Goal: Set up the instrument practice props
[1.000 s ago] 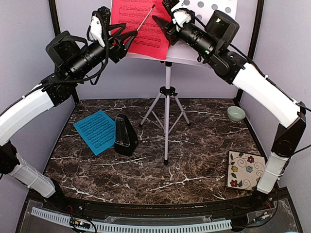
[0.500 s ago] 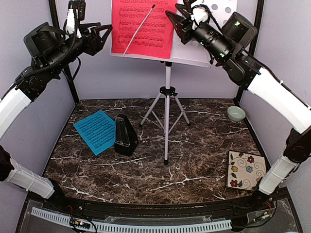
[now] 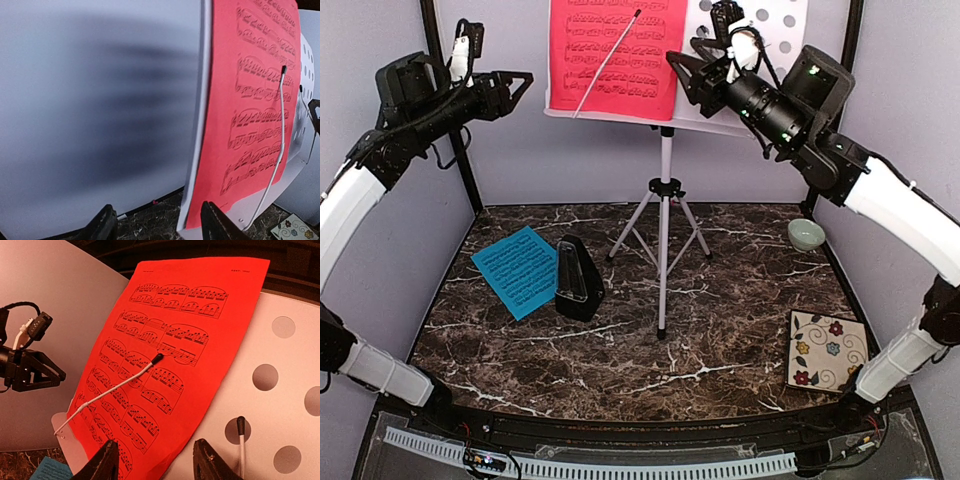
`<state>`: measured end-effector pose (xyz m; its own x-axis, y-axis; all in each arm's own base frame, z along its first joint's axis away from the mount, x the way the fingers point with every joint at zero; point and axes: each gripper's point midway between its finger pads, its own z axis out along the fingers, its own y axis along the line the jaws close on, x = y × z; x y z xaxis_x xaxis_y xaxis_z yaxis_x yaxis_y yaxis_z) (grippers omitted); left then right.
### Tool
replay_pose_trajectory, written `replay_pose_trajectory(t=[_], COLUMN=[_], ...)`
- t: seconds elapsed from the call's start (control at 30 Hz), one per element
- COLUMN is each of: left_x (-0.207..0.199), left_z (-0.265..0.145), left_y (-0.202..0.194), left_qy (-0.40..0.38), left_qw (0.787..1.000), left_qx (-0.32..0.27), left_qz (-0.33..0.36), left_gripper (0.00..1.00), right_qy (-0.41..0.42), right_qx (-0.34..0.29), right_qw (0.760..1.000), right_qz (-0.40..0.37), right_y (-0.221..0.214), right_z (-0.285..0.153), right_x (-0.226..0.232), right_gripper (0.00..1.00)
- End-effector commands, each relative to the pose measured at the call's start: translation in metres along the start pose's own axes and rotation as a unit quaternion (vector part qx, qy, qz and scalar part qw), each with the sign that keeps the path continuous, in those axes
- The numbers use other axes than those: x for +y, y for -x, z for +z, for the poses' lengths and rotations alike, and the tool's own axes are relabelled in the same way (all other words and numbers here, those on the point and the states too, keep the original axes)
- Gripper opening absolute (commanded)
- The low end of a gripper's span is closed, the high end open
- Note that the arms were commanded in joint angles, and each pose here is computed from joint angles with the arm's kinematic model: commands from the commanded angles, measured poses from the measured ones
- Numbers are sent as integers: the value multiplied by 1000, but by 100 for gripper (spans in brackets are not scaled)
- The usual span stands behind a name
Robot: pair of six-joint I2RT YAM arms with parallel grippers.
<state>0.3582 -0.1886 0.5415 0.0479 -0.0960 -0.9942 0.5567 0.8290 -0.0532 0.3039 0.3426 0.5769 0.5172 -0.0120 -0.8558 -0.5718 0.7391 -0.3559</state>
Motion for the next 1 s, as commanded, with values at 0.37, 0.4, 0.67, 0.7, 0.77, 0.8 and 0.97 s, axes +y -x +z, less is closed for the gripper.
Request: replay_pose_trajectory(t=[0.37,0.4,0.67,0.7,0.77,0.8,0.97], left_x=[150,158,233,240,251,256,282], left_z=[-101,-107,-142,-142,-139,-136,-128], left_y=[-247,-256,-337,-348,-365,-371,-400], left_qy=[231,238,291,285,269,264,270], left_qw=[899,891,831,826,820,821,813], left_qx=[171,164,192,203,218,222,249], left_qz=[-331,-350,-433,-443,-455,-455,-451], left_gripper=[74,75,85,85,85,85,87], right_qy=[35,38,59,62,68,69,73], right_qx=[68,74,106,105,107,107,116], right_qw=[986,984,976,975,974,974,973], right_qz=[151,155,181,185,187,187,185], right_y=[-10,-15,-47,-46,-48,-48,-52], right_z=[-66,-70,-97,-99,-102,-104,-110], right_x=[13,16,36,37,40,40,42], right_gripper=[86,86,88,88,89,89,92])
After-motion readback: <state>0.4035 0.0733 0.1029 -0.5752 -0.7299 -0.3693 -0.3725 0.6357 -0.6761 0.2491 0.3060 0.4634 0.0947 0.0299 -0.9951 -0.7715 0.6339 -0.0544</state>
